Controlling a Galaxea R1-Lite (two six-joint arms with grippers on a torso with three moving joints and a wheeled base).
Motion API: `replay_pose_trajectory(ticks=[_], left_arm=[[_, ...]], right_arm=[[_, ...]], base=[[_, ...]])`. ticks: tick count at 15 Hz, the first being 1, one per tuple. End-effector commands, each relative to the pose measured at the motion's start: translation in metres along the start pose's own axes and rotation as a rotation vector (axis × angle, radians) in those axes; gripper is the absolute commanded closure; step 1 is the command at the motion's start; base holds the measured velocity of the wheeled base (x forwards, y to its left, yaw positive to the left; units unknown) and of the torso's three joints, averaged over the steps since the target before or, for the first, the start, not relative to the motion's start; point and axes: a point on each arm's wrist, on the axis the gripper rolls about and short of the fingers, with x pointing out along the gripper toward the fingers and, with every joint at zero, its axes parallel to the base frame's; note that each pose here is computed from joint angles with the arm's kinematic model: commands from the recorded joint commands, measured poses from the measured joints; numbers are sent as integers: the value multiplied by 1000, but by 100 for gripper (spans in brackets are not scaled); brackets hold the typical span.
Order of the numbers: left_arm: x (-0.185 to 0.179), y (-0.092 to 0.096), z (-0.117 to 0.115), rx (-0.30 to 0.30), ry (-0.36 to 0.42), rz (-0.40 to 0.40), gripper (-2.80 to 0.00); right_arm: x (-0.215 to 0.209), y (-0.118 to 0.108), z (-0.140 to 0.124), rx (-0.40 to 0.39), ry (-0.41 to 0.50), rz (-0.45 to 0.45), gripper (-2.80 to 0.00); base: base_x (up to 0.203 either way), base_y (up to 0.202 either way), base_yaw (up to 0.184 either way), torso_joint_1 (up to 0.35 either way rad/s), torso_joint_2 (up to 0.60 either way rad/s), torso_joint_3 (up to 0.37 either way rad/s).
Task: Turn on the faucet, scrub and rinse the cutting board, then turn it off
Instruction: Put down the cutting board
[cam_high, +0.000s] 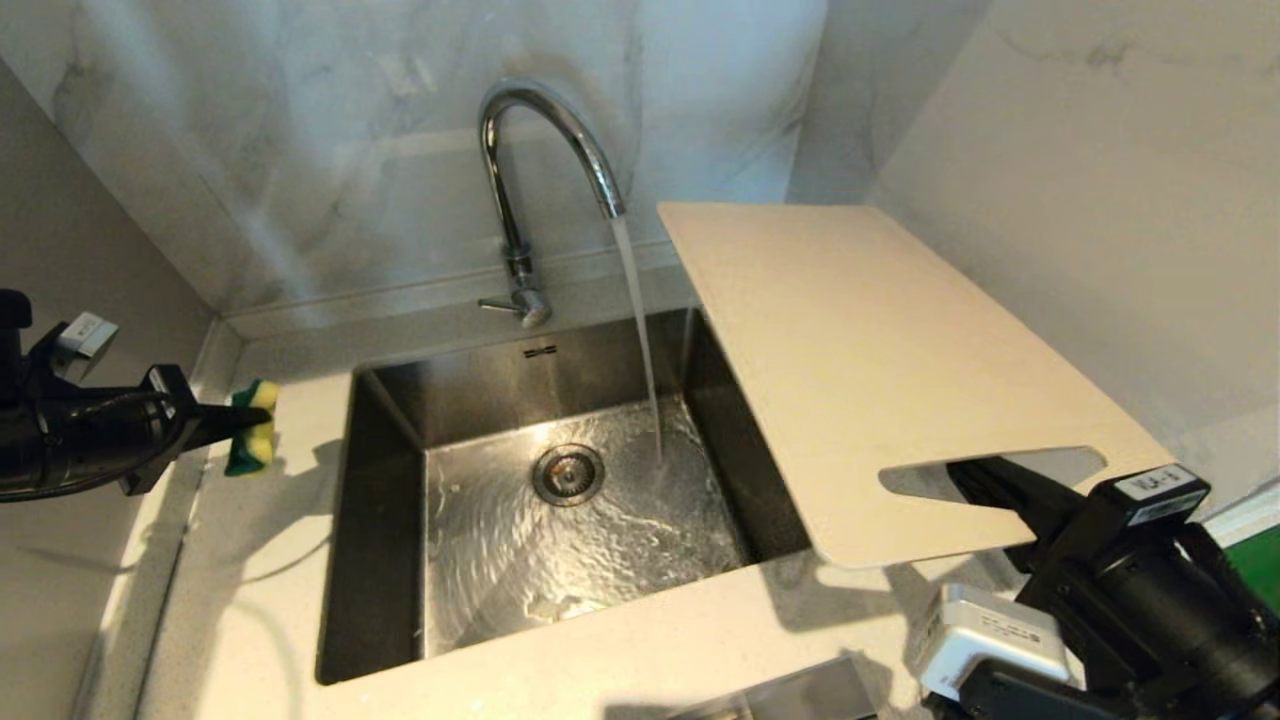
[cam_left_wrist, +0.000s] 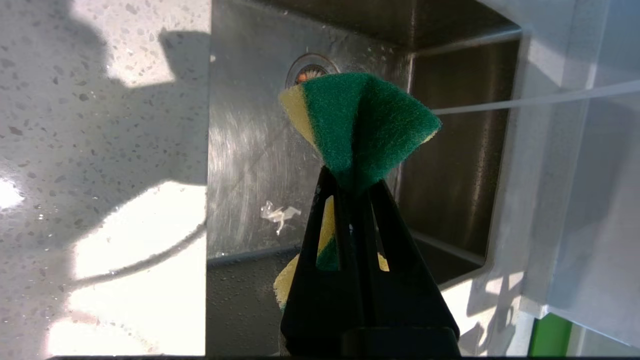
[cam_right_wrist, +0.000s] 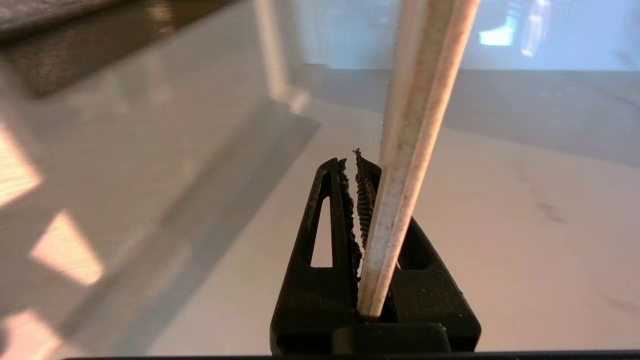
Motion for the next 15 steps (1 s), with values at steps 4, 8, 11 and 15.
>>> replay_pose_trajectory(ticks=[4,8,11,15], left_arm=[[10,9,-2,-23,28,12,0],[13,11,-1,-24,33,14,0],[18,15,-2,-35,46,23,0],[25,19,-2,-41,56,28,0]], right_arm=[[2,37,-1,-45,12,158,0],[-7,61,-6,-4,42,291,0],[-2,68,-6,-7,51,336,0],[1,76,-9,-7,80,382,0]], base=[[0,0,0,0,0,0],[0,0,0,0,0,0],[0,0,0,0,0,0],[0,0,0,0,0,0]])
